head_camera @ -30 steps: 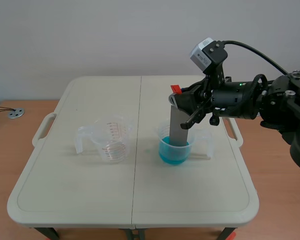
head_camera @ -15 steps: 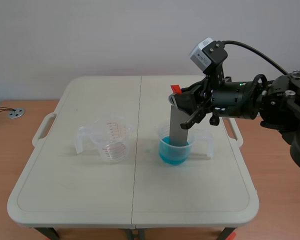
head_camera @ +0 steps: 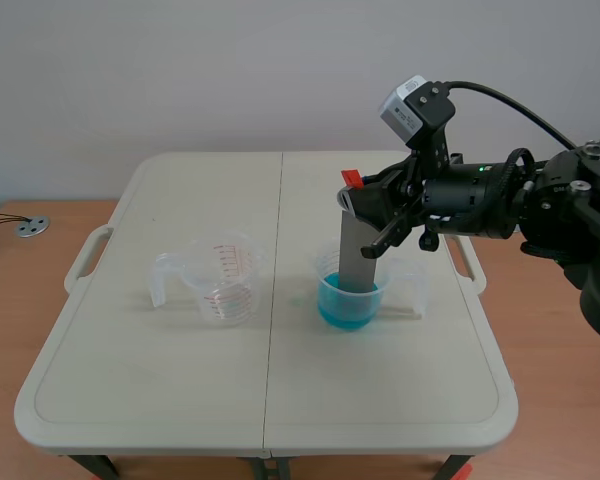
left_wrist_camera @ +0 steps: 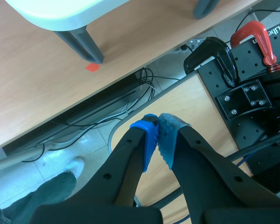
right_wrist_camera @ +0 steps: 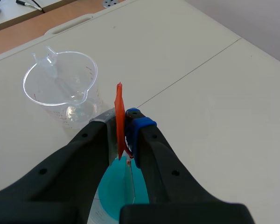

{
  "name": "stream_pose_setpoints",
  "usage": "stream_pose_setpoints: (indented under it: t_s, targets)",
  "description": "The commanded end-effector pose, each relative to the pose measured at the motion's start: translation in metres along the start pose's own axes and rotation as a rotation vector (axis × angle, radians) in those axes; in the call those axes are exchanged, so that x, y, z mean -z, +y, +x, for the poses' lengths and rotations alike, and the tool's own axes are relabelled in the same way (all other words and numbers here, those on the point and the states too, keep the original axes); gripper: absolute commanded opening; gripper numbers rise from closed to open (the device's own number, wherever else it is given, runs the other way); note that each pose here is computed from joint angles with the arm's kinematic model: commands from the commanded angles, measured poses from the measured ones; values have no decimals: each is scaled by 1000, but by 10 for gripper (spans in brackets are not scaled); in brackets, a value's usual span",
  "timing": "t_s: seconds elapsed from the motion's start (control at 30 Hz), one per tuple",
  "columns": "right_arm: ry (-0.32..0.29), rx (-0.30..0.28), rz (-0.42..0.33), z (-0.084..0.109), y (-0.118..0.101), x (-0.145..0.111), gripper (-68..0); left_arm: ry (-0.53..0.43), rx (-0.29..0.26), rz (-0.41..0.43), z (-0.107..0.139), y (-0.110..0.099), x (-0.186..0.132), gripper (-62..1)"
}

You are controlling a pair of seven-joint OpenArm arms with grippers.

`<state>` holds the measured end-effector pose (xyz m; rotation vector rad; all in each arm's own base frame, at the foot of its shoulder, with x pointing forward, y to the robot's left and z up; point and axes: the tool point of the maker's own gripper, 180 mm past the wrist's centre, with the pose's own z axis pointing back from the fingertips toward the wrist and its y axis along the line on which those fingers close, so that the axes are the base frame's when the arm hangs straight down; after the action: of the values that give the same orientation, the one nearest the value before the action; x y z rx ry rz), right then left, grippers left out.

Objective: Hold the metal plate by the orange handle, dip it into the blue solution, take it out and point at it, then put the plate back in the beaker on the left.
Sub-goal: 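Hold the plate still in the solution, then raise the plate and point at it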

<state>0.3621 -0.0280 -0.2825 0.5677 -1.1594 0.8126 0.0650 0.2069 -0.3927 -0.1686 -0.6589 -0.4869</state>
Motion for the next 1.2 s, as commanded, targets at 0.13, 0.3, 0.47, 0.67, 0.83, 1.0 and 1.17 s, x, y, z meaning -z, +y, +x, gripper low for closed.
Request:
stream_pose_setpoints:
  t_s: [0.13,0.3,0.47,0.67,0.83,1.0,1.17]
  targets:
    - [-1,-25,10,5,1,0,-660,-12,-1,-2,3,0,1,-582]
    - [-13,-29,8,10,-1,-1,-660,-12,-1,-2,3,0,1,-582]
    - [-27,-50,11,18,1,-2,-660,-12,-1,-2,3,0,1,-582]
    - [-68,-97,15,38,2,-8,-660,-12,-1,-2,3,0,1,-582]
    - [-83,-139,18,51,3,-13,-660,-13,-1,-2,3,0,1,-582]
    - [-108,-162,23,63,5,-18,-660,-38,1,-1,9,0,1,-582]
    - [-117,-184,27,71,7,-21,-660,-83,26,21,26,12,8,-582]
